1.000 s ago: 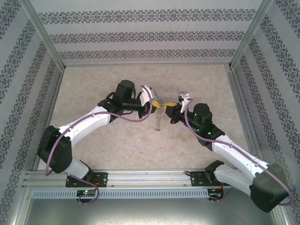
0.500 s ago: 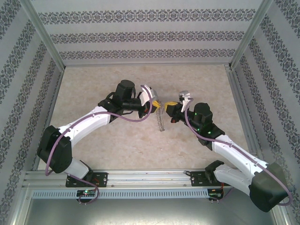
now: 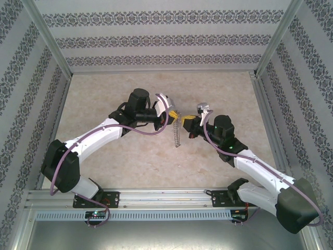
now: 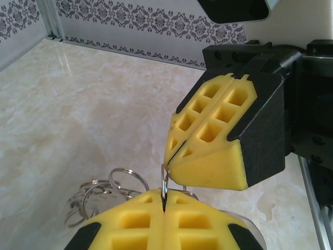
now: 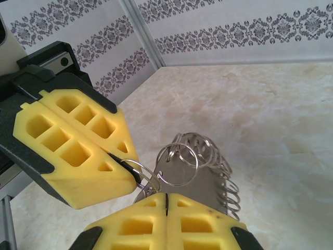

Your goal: Put the keys on the keyring

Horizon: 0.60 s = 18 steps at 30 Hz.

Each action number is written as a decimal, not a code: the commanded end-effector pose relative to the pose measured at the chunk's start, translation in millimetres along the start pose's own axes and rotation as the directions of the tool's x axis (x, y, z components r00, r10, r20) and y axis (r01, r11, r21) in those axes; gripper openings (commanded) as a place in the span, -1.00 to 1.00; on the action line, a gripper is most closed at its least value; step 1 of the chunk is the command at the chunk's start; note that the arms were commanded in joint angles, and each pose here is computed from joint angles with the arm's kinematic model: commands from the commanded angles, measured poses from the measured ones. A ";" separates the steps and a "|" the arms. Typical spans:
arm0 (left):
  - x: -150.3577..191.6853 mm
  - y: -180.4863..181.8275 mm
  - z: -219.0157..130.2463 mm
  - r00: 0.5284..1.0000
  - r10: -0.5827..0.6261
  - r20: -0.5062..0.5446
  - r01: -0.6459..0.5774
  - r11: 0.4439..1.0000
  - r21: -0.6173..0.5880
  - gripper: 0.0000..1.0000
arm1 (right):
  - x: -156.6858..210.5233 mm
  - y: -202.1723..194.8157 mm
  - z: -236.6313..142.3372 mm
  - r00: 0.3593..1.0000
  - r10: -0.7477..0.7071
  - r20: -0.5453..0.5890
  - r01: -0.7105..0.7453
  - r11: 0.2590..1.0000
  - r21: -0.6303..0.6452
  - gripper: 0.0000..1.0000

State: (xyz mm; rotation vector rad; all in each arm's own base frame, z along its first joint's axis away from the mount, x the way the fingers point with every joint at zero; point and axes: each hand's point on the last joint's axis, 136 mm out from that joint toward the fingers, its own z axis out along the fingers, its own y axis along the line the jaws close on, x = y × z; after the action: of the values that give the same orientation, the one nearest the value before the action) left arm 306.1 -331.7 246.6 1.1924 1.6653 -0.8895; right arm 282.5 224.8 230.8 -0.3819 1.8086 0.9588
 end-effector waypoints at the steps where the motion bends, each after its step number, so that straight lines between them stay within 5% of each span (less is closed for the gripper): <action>1: -30.5 -12.6 -5.3 0.993 0.063 0.103 -0.065 0.998 0.020 -1.00 | 3.0 -5.4 -0.5 0.999 0.032 -0.007 -0.032 0.999 0.006 -0.89; 5: -25.6 -10.7 -1.9 0.993 0.061 0.105 -0.064 0.998 0.017 -1.00 | -8.6 -22.3 -13.3 0.996 0.082 0.040 -0.084 0.995 0.046 -0.54; 14: -20.7 -6.8 3.2 0.992 0.049 0.119 -0.053 0.998 0.027 -1.00 | -21.2 -16.4 -26.2 0.988 0.135 0.071 -0.135 0.991 0.004 -0.50; 18: -23.8 -3.5 1.2 0.988 0.030 0.154 -0.037 0.998 0.042 -1.00 | -26.6 1.0 -23.6 0.987 0.145 0.061 -0.140 0.986 -0.091 -0.27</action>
State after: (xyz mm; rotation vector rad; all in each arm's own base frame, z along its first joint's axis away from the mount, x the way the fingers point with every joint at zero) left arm 307.1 -337.9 254.8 1.1660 1.5881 -0.9214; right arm 287.3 192.8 241.3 -0.2189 1.8132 1.0406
